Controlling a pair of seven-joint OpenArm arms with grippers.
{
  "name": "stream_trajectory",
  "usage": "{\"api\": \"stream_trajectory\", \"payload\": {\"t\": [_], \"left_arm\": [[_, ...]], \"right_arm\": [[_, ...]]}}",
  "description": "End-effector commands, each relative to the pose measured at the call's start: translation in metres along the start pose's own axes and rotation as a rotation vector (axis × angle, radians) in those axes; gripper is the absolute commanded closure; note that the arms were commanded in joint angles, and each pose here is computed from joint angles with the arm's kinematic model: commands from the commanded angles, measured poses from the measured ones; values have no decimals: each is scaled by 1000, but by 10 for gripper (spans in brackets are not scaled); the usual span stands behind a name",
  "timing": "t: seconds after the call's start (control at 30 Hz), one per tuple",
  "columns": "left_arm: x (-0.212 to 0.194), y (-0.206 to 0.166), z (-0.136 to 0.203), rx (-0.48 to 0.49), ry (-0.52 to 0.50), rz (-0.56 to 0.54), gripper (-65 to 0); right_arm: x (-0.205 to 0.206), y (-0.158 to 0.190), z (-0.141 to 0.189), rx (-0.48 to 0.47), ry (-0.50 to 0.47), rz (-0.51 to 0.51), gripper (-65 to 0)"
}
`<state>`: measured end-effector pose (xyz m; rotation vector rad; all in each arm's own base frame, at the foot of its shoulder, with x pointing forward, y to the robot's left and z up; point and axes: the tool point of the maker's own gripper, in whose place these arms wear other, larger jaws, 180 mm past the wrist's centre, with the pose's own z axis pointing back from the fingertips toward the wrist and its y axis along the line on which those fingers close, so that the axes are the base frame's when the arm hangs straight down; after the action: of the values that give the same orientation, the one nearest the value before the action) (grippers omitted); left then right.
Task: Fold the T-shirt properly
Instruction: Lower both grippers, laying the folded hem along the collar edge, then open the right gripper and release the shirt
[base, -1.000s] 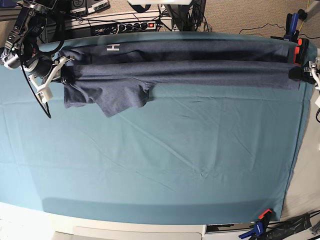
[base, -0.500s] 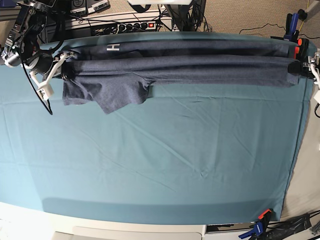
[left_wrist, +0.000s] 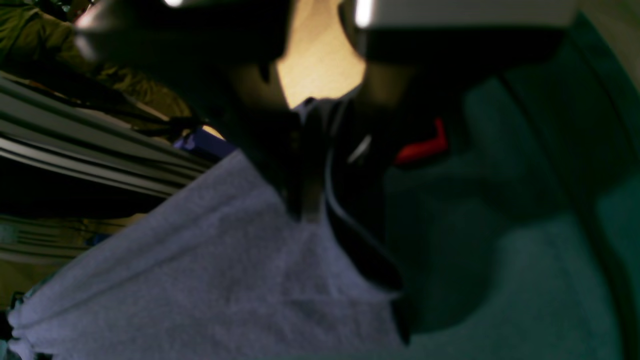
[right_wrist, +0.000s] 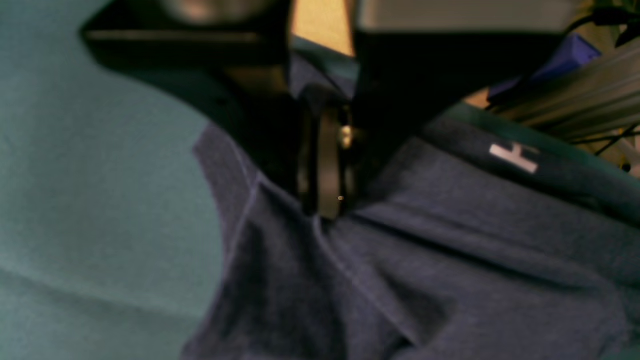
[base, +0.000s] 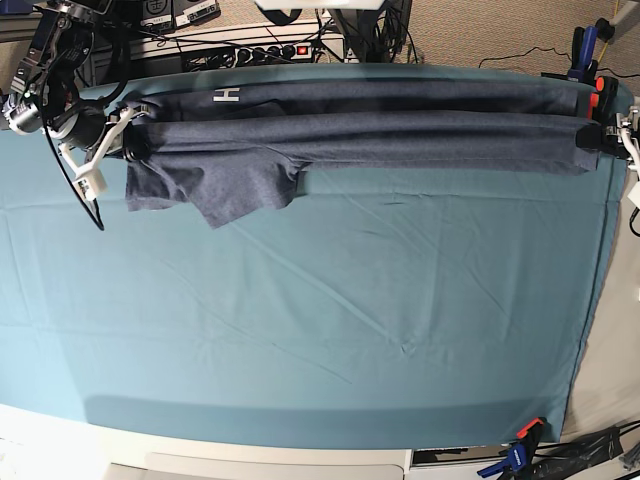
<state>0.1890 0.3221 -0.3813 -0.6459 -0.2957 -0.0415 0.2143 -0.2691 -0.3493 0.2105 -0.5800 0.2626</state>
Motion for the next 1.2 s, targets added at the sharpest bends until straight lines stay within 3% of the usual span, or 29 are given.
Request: {"api": "stream_trajectory", "payload": {"t": [0.0,0.4,0.63,0.7,0.83,1.17], "left_arm": [[12,3,15,30,-15,-32,-27],[12,3,15,30,-15,-32,-27],[12,3,15,30,-16,-32,-35],[12,3,15,30,-16,-33,-105],[14,2,16,30,-16,-43,-310],[32,-18,16,22,-29,-150,-324]], "right_arm": [[13,-9,9,-31,-38,24,-70],[48,-14,11,-47,-139,45,-87],[54,-22,12,-87,-152,59,-87],[55,-21,12,-84,-162,59,-101],[60,-20,13,-76,-187,57,-260],[87,-15,19,-55,-334,56,-267]]}}
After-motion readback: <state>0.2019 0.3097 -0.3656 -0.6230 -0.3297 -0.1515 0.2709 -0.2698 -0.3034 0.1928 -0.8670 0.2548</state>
